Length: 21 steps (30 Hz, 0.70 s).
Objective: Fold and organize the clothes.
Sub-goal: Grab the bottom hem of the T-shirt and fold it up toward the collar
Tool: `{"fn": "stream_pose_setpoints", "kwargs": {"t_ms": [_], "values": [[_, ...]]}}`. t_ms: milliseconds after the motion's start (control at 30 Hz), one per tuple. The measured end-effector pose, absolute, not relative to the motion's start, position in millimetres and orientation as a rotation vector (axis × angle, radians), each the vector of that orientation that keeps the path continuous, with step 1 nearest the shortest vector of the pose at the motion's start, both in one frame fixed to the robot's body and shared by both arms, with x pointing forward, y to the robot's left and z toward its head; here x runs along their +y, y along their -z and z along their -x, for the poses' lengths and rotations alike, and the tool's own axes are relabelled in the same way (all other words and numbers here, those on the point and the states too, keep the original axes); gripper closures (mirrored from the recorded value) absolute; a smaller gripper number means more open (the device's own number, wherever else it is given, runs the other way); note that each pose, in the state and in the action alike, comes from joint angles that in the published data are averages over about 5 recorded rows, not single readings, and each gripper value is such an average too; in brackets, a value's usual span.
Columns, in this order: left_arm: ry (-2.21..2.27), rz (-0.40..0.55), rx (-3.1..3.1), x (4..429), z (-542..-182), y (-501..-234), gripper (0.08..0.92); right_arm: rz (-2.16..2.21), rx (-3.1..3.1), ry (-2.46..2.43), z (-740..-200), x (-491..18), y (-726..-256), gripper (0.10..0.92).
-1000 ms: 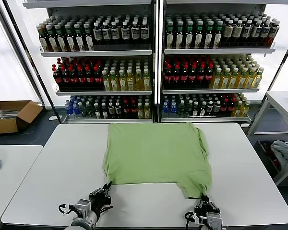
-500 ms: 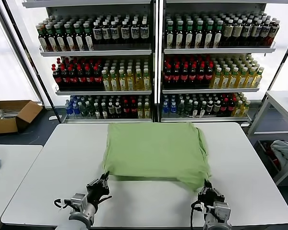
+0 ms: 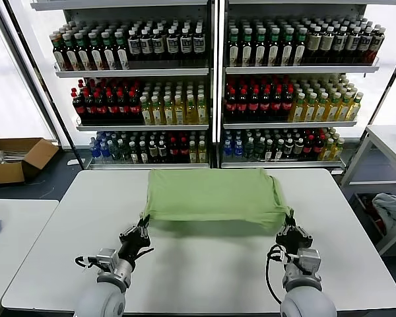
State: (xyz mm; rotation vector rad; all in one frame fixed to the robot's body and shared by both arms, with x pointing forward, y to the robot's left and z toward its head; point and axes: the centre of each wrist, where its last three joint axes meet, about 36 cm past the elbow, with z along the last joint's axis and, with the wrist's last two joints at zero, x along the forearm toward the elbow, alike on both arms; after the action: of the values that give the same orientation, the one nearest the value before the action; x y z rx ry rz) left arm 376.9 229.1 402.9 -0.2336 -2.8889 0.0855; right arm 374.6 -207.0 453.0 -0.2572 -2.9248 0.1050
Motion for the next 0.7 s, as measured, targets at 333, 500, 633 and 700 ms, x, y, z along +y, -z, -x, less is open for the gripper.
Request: {"fn": "stream_pose_setpoints", "kwargs": {"t_ms": [333, 500, 633, 700], "values": [[-0.083, 0.245, -2.900, 238, -429, -395, 0.915, 0.214, -2.938, -0.141, -437, -202, -444, 0.916], [-0.077, 0.244, -2.890, 242, -455, -389, 0.915, 0.196, -2.931, -0.155, -465, -197, -440, 0.916], [-0.079, 0.237, -2.875, 244, -474, -384, 0.915, 0.187, -2.919, -0.170, -484, -196, -437, 0.916], [-0.081, 0.226, -2.867, 245, -483, -382, 0.915, 0.187, -2.909, -0.176, -492, -196, -434, 0.916]]}}
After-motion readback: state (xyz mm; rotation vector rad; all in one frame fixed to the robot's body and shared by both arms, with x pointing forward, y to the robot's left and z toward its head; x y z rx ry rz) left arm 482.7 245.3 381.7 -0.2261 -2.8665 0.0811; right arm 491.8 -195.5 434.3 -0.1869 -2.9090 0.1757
